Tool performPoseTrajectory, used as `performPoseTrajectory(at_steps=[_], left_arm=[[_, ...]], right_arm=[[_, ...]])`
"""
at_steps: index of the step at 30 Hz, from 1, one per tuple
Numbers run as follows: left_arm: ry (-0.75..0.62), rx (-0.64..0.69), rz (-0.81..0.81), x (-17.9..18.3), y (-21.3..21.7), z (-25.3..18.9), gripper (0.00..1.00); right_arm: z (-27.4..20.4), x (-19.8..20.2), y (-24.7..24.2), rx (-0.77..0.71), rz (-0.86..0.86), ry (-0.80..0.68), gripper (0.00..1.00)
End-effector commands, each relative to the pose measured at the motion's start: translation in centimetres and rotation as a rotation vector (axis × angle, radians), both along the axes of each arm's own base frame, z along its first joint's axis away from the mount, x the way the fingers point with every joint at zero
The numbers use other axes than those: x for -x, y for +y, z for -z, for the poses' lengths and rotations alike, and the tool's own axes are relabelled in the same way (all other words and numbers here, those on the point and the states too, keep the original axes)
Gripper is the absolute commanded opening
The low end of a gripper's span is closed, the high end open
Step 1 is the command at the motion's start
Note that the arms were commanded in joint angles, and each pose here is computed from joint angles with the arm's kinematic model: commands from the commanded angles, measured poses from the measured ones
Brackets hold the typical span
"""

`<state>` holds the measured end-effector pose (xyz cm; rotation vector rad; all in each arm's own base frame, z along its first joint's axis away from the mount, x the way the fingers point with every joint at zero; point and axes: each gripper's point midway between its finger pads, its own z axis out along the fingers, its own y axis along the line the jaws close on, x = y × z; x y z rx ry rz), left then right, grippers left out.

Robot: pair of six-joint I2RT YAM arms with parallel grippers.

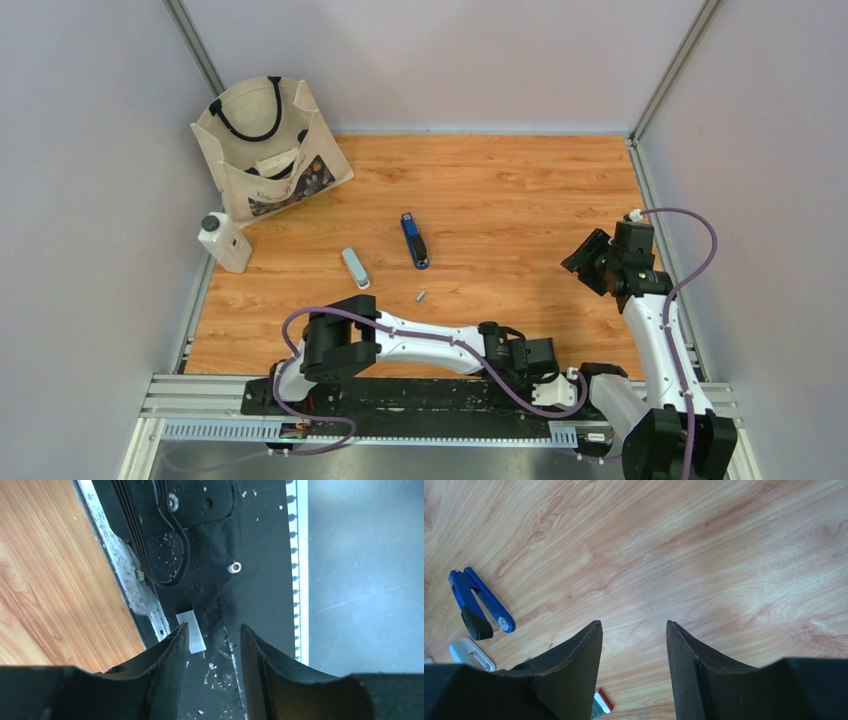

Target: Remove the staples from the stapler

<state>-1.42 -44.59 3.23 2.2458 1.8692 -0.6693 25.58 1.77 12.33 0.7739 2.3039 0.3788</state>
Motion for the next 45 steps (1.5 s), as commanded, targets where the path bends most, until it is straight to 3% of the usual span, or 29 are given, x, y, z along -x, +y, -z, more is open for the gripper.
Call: performPoseTrajectory(at_steps=[1, 21, 33, 36, 45], left_arm=[[-0.023, 0.042, -0.032, 0.0, -2.0, -0.6, 0.5], [-0.086, 0.037, -0.03, -1.3, -2.1, 0.4, 0.43], [-0.05, 0.0, -0.028, -0.7, -0.6, 1.9, 0.22], [-0.053, 0.01, -0.045, -1.3, -0.8, 1.3, 0.15], [-0.147, 0.071, -0.101, -6.7, -0.1, -3.5, 0.12]], right_arm=[[-1.0, -0.5, -0.1, 0.007, -0.01, -0.055, 0.53], [-1.1, -0.6, 0.3, -0.007, -0.027, -0.065, 0.52], [-1.1, -0.6, 0.2, -0.006, -0.025, -0.064, 0.52], [-1.2, -0.6, 0.2, -0.006, -0.021, -0.065, 0.52], [-1.8, -0.5, 0.0, -0.012, -0.006, -0.072, 0.52]])
